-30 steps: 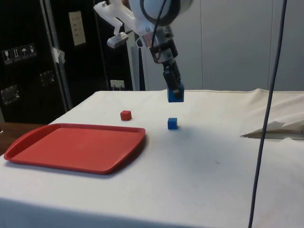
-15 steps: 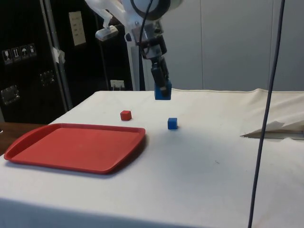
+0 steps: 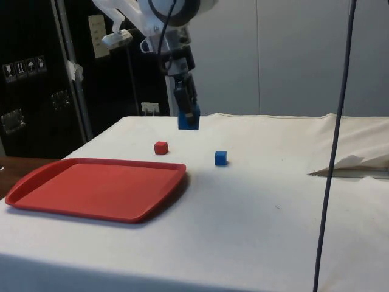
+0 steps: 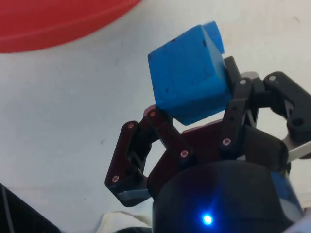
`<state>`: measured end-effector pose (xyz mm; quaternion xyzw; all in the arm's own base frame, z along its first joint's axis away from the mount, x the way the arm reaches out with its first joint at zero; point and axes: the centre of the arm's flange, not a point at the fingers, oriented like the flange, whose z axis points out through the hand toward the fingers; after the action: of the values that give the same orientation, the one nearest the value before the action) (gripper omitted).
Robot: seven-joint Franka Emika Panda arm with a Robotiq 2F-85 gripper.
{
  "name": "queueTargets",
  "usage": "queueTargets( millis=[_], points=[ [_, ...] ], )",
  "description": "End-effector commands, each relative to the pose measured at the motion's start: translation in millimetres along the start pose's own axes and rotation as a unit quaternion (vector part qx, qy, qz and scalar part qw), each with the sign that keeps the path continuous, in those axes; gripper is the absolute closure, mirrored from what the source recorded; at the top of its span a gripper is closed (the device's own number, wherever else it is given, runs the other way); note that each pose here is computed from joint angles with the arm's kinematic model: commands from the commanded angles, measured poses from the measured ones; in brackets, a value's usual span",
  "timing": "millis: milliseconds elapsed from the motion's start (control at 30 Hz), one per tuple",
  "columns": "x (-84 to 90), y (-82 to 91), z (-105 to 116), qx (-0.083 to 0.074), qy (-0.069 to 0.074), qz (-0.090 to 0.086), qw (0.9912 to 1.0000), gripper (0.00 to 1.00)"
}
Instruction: Pick up the largest block and place it onto the tray.
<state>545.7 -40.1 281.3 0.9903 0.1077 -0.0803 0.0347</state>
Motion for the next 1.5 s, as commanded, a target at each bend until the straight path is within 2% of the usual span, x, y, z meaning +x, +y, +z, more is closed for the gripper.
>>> queueTargets(
  millis=[0, 267, 300, 533, 567, 667, 733, 800, 833, 867, 1067, 1167, 1200, 1333, 1467],
  points=[
    [4.6, -2.5, -1.0, 0.002, 0.002, -0.001, 1.0, 0.91],
    [30.8, -12.9, -6.0, -0.007, 0.01, -0.008, 0.99989, 0.91],
    [27.0, -10.3, -6.0, -0.01, 0.012, -0.007, 0.99986, 0.91],
    [56.0, -22.4, -11.4, -0.015, 0.018, -0.013, 0.99964, 0.91],
    [53.3, -20.8, -10.6, -0.019, 0.019, -0.013, 0.99956, 0.91],
    [68.6, -29.1, -12.6, -0.019, 0.022, -0.017, 0.99944, 0.91],
    [71.6, -30.0, -12.1, -0.02, 0.022, -0.017, 0.9994, 0.91],
    [80.8, -35.1, -12.8, -0.023, 0.026, -0.02, 0.99921, 0.91],
    [78.5, -33.2, -12.6, -0.027, 0.028, -0.02, 0.99905, 0.91],
    [84.0, -36.7, -12.3, -0.024, 0.027, -0.021, 0.99914, 0.91],
    [106.8, -48.9, -11.4, -0.032, 0.034, -0.026, 0.9986, 0.91],
    [111.7, -50.8, -10.9, -0.038, 0.038, -0.027, 0.99819, 0.91],
    [116.0, -54.1, -9.4, -0.035, 0.036, -0.026, 0.9984, 0.91],
    [127.5, -60.8, -3.8, -0.037, 0.037, -0.027, 0.99827, 0.91],
    [142.0, -70.9, 0.5, -0.036, 0.043, -0.03, 0.99799, 0.91]
  ],
)
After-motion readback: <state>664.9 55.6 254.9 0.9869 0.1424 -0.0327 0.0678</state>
